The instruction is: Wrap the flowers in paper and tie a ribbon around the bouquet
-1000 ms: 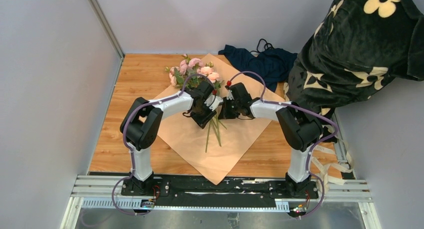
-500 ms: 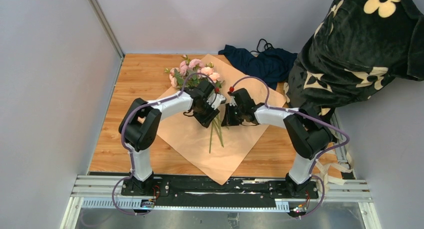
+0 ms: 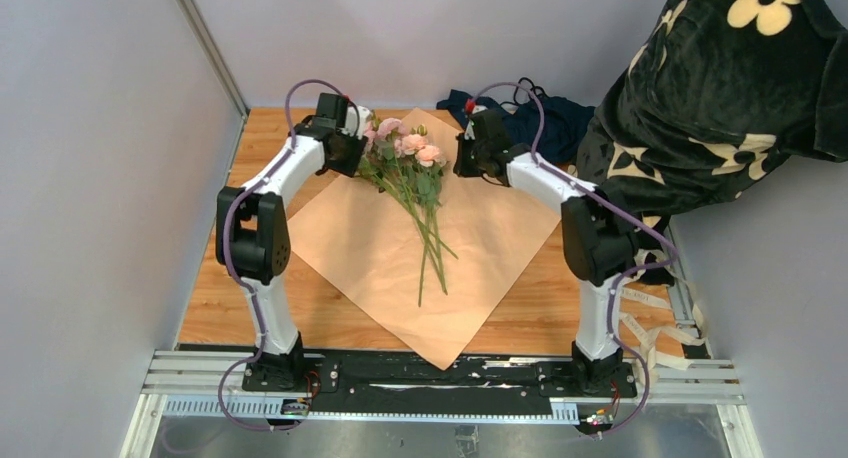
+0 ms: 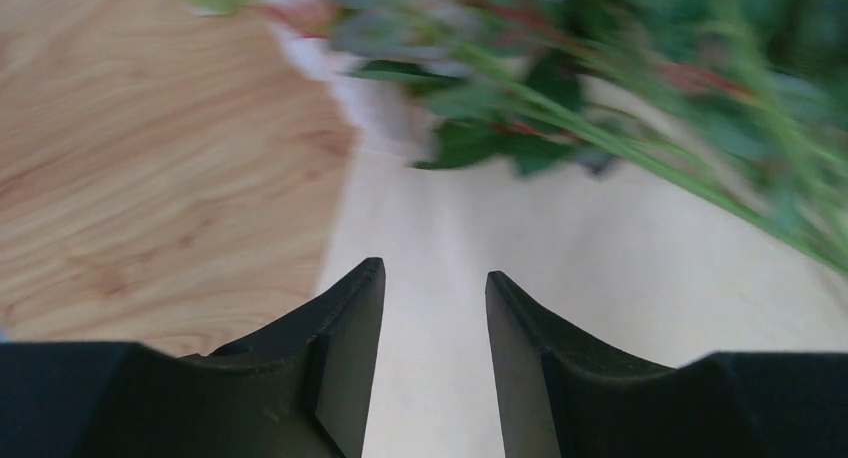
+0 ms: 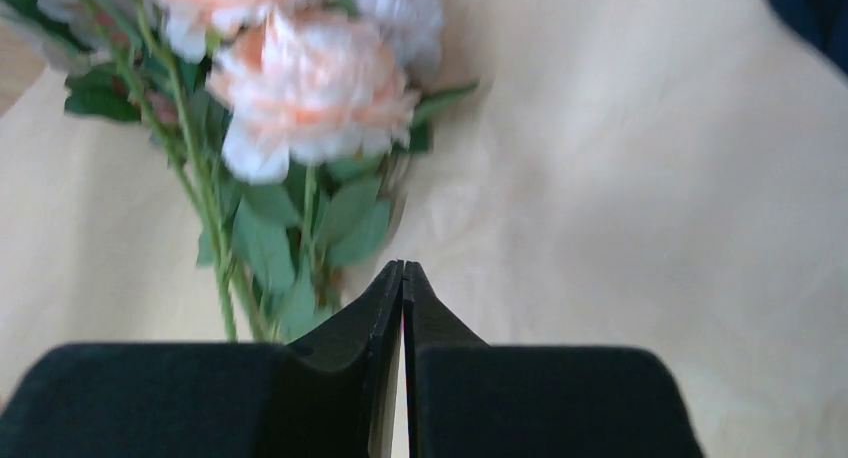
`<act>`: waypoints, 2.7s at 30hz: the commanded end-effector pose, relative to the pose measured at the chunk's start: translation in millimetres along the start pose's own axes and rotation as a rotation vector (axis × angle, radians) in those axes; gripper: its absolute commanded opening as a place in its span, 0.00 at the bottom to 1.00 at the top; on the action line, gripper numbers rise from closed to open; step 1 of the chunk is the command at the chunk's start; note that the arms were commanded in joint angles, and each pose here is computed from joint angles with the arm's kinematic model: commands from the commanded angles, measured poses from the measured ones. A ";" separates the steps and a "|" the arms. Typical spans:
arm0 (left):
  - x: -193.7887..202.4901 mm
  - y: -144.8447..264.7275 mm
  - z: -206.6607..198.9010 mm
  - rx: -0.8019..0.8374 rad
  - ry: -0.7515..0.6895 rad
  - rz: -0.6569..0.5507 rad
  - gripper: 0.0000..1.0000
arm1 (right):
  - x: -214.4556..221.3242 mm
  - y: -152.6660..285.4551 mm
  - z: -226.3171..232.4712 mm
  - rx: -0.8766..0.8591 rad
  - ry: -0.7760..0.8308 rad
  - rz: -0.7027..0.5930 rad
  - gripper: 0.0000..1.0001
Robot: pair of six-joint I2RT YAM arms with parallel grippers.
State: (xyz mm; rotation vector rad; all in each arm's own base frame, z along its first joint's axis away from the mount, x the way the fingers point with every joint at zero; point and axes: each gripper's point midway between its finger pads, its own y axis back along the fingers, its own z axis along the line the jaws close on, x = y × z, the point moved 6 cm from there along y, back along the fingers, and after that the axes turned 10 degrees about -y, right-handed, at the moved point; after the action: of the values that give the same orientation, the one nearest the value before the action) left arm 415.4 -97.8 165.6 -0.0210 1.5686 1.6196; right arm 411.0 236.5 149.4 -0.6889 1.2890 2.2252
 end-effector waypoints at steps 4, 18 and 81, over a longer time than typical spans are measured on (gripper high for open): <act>6.7 -41.4 87.5 -0.335 0.063 0.098 0.49 | -37.5 -65.9 -23.9 0.117 0.073 -0.047 0.08; -40.0 -109.3 56.2 -0.281 -0.082 -0.022 0.49 | -33.5 -127.0 -7.1 -0.015 0.024 -0.055 0.08; 71.8 -0.6 -240.8 0.430 -0.700 -0.075 0.34 | 177.6 55.7 -4.4 -0.158 -0.066 0.446 0.03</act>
State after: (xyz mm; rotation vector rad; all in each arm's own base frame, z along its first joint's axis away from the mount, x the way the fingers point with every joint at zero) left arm 242.9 -243.3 73.0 0.6462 1.2697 1.0866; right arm 258.2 235.6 71.5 -0.4864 1.3593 2.6435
